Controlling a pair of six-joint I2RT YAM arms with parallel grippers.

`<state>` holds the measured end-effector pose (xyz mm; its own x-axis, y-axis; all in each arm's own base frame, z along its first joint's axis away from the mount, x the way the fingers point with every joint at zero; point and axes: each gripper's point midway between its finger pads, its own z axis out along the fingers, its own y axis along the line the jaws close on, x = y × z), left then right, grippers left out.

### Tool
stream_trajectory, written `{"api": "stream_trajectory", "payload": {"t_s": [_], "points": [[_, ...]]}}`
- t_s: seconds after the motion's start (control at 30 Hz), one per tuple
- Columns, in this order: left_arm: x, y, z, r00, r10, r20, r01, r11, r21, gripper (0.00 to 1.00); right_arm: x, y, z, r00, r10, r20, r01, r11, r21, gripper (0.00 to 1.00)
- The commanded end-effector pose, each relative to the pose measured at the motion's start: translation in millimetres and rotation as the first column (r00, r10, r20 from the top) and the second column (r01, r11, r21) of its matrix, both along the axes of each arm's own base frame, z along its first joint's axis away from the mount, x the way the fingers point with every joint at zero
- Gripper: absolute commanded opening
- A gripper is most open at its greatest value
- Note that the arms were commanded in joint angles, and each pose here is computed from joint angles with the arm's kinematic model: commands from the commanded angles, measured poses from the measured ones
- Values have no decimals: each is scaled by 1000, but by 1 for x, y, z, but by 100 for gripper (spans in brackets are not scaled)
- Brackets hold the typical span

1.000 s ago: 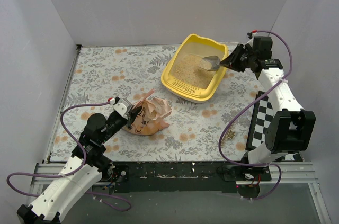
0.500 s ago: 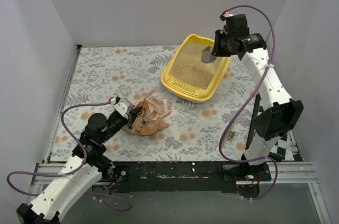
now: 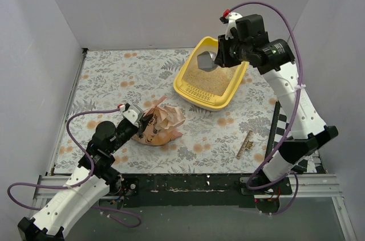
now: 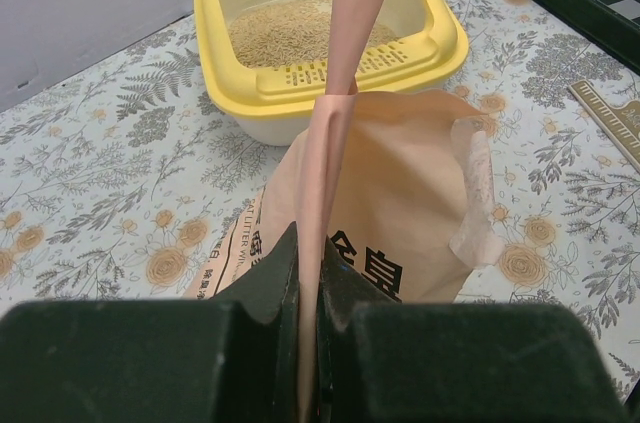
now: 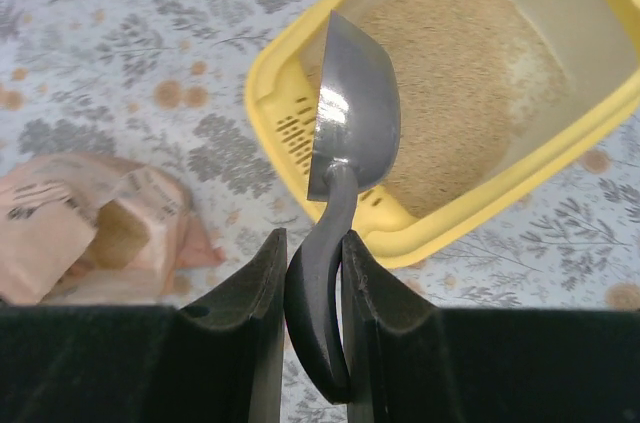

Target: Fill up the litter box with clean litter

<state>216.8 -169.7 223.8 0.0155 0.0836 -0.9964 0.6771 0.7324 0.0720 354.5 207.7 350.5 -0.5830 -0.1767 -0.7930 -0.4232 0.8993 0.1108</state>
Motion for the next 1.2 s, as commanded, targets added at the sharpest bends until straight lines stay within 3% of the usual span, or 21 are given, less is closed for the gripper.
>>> {"api": "stream_trajectory", "payload": {"t_s": [0.0,0.17,0.4,0.87,1.17], "points": [[1,-2,19,999,1,37,0,1000,-25,0,-54,29,32,972,236,-14,-230,957,176,1],[3,-2,20,1000,10,17,-10,999,-31,0,-100,46,23,908,408,-91,-374,890,259,1],[5,-2,23,1000,19,7,-19,999,-26,0,-134,55,6,874,469,-130,-421,863,279,1],[7,2,23,999,38,7,-38,999,-24,0,-156,75,-19,826,532,-188,-471,833,289,1],[6,2,22,999,35,15,-34,999,-25,0,-148,110,-55,793,554,-255,-499,830,251,1]]}}
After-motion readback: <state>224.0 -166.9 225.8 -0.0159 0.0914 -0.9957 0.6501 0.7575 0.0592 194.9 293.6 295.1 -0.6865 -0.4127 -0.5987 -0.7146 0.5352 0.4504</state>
